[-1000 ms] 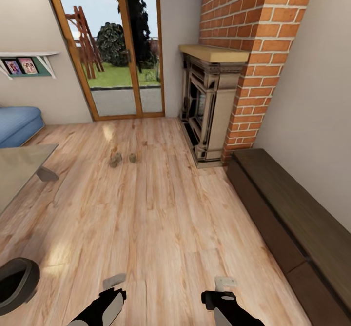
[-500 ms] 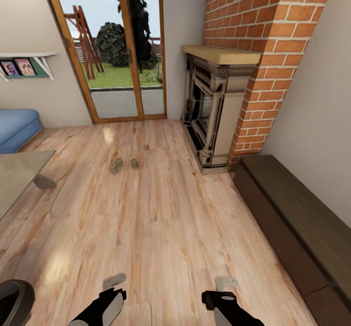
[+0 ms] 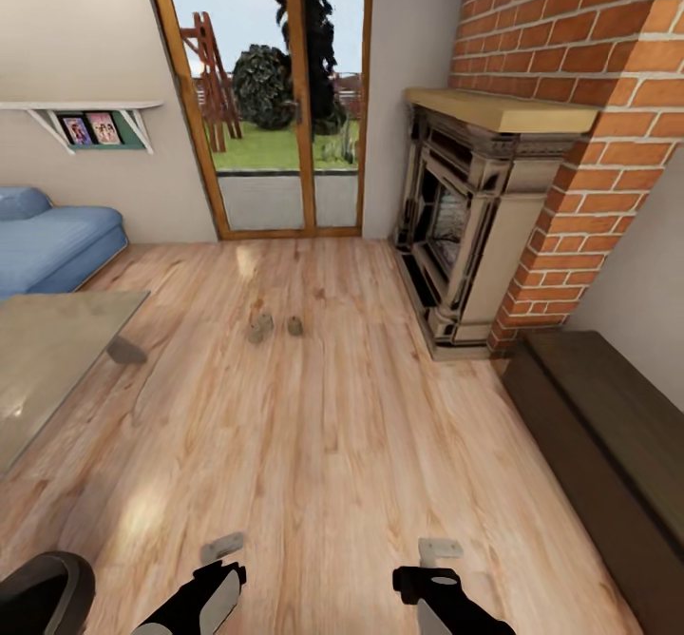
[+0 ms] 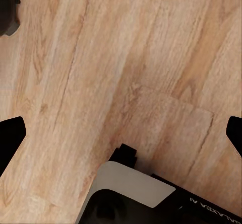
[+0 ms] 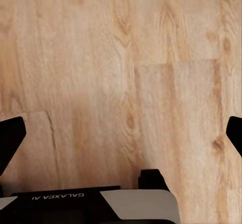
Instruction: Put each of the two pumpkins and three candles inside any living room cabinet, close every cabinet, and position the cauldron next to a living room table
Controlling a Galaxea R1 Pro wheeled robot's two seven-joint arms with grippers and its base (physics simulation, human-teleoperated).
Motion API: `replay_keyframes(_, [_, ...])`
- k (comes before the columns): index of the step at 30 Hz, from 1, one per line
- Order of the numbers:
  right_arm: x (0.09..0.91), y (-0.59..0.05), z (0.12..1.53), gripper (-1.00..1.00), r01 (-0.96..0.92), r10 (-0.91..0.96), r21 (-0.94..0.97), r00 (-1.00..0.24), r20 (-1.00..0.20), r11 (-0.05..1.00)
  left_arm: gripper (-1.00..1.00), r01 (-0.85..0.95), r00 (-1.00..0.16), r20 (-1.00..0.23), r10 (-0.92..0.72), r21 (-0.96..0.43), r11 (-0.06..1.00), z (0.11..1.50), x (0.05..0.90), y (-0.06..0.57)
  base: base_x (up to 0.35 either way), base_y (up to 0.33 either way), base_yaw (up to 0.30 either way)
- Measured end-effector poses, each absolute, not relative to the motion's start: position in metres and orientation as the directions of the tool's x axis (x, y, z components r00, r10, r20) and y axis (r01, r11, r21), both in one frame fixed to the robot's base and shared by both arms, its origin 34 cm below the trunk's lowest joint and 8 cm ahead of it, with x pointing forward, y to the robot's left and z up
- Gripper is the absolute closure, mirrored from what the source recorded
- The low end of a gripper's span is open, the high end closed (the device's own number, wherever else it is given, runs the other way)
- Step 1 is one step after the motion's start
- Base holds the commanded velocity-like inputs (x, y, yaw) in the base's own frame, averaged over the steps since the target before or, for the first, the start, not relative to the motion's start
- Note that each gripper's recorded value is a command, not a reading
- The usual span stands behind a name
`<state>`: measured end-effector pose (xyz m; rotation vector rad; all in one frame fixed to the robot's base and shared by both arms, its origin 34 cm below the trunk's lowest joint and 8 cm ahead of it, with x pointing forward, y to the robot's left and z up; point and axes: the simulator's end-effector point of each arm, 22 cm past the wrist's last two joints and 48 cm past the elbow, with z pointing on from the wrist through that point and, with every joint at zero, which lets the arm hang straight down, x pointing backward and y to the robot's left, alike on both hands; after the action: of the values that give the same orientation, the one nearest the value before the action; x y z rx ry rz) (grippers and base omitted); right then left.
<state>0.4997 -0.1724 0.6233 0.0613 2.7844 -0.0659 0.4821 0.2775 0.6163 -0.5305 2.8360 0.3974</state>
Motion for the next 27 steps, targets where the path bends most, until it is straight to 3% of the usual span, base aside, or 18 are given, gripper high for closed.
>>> replay_keyframes(27, [0.5002,-0.1752,0.6235,-1.00,0.059,0.041,-0.041,-0.936,-0.350,0.997,-1.00,-0.381,-0.908,-0.270,-0.319,0.221,0.898,0.6163,0.4822,0.2775,0.330,0.138,0.007])
